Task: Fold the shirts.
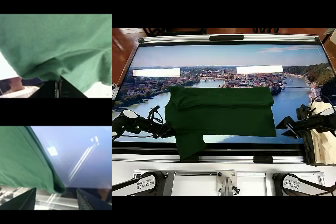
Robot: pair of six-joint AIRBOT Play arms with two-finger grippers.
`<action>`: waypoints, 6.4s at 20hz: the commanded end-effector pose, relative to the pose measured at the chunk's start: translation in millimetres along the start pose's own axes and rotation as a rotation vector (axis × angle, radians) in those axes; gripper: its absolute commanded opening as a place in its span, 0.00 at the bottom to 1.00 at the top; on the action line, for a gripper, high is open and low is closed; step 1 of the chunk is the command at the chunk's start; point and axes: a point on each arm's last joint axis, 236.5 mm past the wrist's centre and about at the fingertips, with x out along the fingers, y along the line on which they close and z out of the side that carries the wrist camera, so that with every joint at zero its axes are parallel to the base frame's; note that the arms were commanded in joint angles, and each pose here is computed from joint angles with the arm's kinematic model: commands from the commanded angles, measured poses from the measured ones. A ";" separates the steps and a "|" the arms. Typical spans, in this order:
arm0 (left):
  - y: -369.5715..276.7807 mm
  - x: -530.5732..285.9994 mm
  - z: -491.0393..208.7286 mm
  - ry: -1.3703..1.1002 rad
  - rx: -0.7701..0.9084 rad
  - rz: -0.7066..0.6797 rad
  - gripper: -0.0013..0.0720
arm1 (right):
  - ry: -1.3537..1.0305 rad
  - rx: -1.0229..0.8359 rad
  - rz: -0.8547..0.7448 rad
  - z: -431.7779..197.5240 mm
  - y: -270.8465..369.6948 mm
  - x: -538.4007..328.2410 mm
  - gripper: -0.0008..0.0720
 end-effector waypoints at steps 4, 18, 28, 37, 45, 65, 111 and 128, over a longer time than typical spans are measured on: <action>-3.4 -2.5 -3.7 0.014 0.024 -0.009 0.06 | 0.013 -0.065 -0.017 4.2 22.9 34.2 0.76; -54.6 -120.5 127.3 -0.351 0.334 0.058 0.06 | -0.334 -0.407 -0.097 91.4 107.3 -31.7 0.10; -75.4 -108.8 247.3 -0.393 0.279 -0.067 0.06 | -0.504 -0.408 -0.069 211.4 166.3 -7.3 0.10; -47.8 -69.7 258.4 -0.305 0.115 -0.097 0.76 | -0.453 -0.430 -0.081 211.6 162.1 9.2 0.70; -66.2 -106.9 241.2 -0.246 0.132 -0.129 0.85 | -0.386 -0.242 -0.068 201.9 102.9 -37.7 0.93; -209.1 -92.7 209.1 -0.230 0.316 -0.331 0.33 | -0.266 -0.375 0.095 152.2 192.0 -6.9 0.10; -213.1 -297.9 145.5 -0.695 0.451 -0.063 0.06 | -0.276 -0.599 0.250 -5.1 405.6 98.5 0.10; -237.5 -274.9 130.2 -0.626 0.540 -0.072 0.06 | -0.053 -0.328 -0.277 50.0 144.5 -15.9 0.88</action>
